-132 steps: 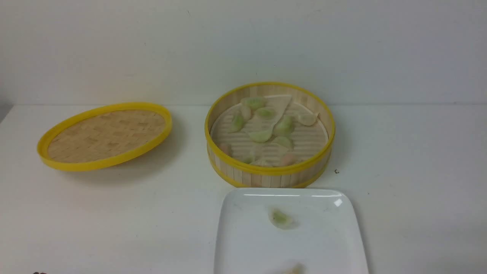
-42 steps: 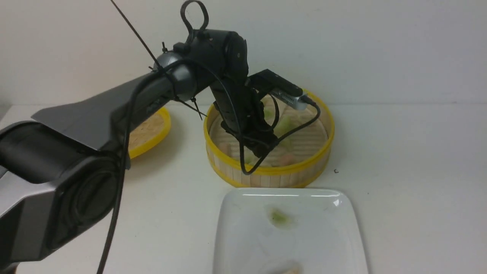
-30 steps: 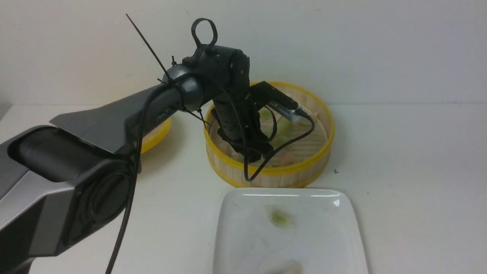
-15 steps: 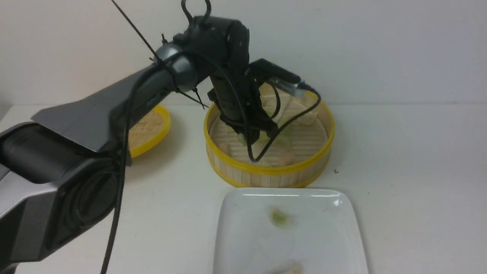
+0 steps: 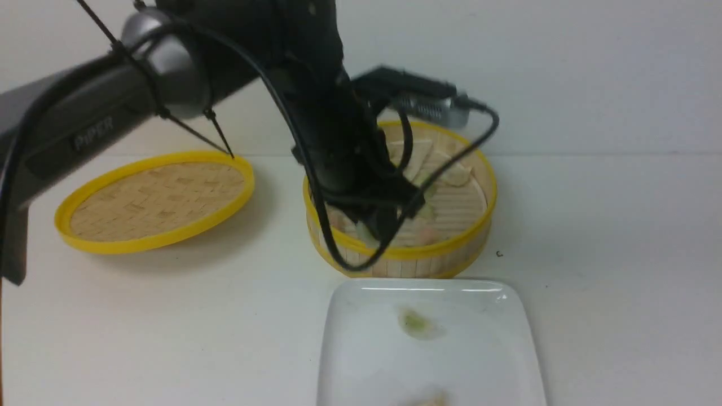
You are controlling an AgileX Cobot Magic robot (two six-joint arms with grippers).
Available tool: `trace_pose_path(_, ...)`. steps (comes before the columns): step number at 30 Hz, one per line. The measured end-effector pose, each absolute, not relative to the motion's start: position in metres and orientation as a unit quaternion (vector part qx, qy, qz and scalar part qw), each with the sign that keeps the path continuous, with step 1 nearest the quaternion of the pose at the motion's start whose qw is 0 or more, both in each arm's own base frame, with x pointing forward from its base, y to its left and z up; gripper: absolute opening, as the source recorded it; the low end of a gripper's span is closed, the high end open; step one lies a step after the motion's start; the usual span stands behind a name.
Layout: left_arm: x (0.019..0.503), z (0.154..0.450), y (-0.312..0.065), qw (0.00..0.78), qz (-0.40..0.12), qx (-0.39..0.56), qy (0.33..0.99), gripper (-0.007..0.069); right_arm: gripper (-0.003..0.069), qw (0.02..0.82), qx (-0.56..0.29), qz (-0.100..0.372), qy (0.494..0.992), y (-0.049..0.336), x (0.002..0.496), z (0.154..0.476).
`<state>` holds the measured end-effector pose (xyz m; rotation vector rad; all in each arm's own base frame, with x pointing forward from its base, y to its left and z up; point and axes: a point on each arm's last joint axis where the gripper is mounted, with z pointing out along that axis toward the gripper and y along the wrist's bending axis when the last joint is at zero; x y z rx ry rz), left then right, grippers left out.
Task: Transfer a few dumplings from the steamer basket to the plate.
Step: Use the left arm to put the dumpling into the plate, then use the right arm to grab a dumpling from inside the steamer
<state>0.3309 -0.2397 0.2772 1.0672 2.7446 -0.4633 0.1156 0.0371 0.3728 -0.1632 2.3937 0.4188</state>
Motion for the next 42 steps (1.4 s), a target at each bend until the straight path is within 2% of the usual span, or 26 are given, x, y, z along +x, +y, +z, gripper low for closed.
trace_pose_path(4, 0.301, 0.237, -0.263, 0.007, -0.159, 0.406, 0.900, 0.0152, -0.0015, 0.343, -0.065, 0.160, 0.923, 0.037, 0.115, 0.372)
trace_pose_path(8, 0.297, 0.213, -0.280, -0.003, -0.153, 0.420, 0.895, 0.0160, -0.0015, 0.345, -0.078, 0.155, 0.923, 0.037, 0.115, 0.372)
trace_pose_path(10, 0.299, 0.204, -0.284, -0.002, -0.151, 0.416, 0.897, 0.0198, -0.0015, 0.344, -0.083, 0.152, 0.923, 0.037, 0.116, 0.372)
trace_pose_path(11, 0.301, 0.198, -0.285, -0.003, -0.148, 0.411, 0.900, 0.0250, -0.0015, 0.341, -0.085, 0.151, 0.924, 0.037, 0.118, 0.371)
trace_pose_path(12, 0.301, 0.198, -0.285, -0.003, -0.148, 0.410, 0.900, 0.0258, -0.0015, 0.341, -0.085, 0.151, 0.924, 0.037, 0.118, 0.371)
trace_pose_path(13, 0.301, 0.194, -0.285, -0.006, -0.146, 0.404, 0.903, 0.0328, -0.0015, 0.334, -0.085, 0.151, 0.927, 0.037, 0.122, 0.369)
trace_pose_path(15, 0.303, 0.193, -0.286, 0.000, -0.146, 0.398, 0.906, 0.0398, -0.0015, 0.323, -0.086, 0.150, 0.931, 0.038, 0.128, 0.367)
trace_pose_path(17, 0.307, 0.196, -0.286, 0.008, -0.147, 0.388, 0.910, 0.0438, -0.0015, 0.311, -0.090, 0.149, 0.934, 0.039, 0.136, 0.367)
trace_pose_path(19, 0.310, 0.203, -0.284, 0.015, -0.143, 0.377, 0.915, 0.0440, -0.0015, 0.302, -0.099, 0.146, 0.937, 0.040, 0.144, 0.369)
trace_pose_path(22, 0.320, 0.240, -0.269, 0.049, -0.117, 0.358, 0.925, 0.0305, -0.0015, 0.299, -0.120, 0.149, 0.935, 0.044, 0.165, 0.379)
trace_pose_path(24, 0.322, 0.278, -0.249, 0.099, -0.102, 0.344, 0.928, 0.0141, -0.0015, 0.292, -0.136, 0.158, 0.933, 0.048, 0.187, 0.384)
trace_pose_path(25, 0.323, 0.282, -0.247, 0.105, -0.098, 0.343, 0.928, 0.0127, -0.0015, 0.295, -0.140, 0.160, 0.932, 0.049, 0.189, 0.386)
trace_pose_path(27, 0.316, 0.327, -0.217, 0.162, -0.089, 0.313, 0.932, 0.0029, -0.0013, 0.279, -0.168, 0.174, 0.929, 0.059, 0.215, 0.384)
trace_pose_path(29, 0.304, 0.361, -0.185, 0.203, -0.086, 0.278, 0.935, 0.0003, -0.0011, 0.261, -0.204, 0.178, 0.927, 0.073, 0.237, 0.378)
trace_pose_path(32, 0.281, 0.386, -0.149, 0.232, -0.082, 0.247, 0.937, -0.0006, -0.0008, 0.227, -0.256, 0.170, 0.924, 0.102, 0.271, 0.364)
trace_pose_path(33, 0.279, 0.385, -0.147, 0.230, -0.081, 0.246, 0.938, -0.0006, -0.0007, 0.228, -0.259, 0.169, 0.923, 0.105, 0.273, 0.364)
trace_pose_path(37, 0.236, 0.394, -0.115, 0.239, -0.080, 0.223, 0.942, -0.0006, 0.0039, 0.202, -0.310, 0.131, 0.920, 0.146, 0.326, 0.333)
trace_pose_path(39, 0.221, 0.392, -0.107, 0.236, -0.079, 0.220, 0.943, -0.0006, 0.0091, 0.184, -0.320, 0.123, 0.921, 0.161, 0.348, 0.312)
trace_pose_path(40, 0.220, 0.390, -0.107, 0.233, -0.079, 0.220, 0.944, -0.0006, 0.0104, 0.186, -0.322, 0.122, 0.920, 0.162, 0.350, 0.312)
trace_pose_path(42, 0.204, 0.387, -0.100, 0.232, -0.080, 0.218, 0.945, -0.0006, 0.0189, 0.165, -0.328, 0.120, 0.922, 0.177, 0.372, 0.287)
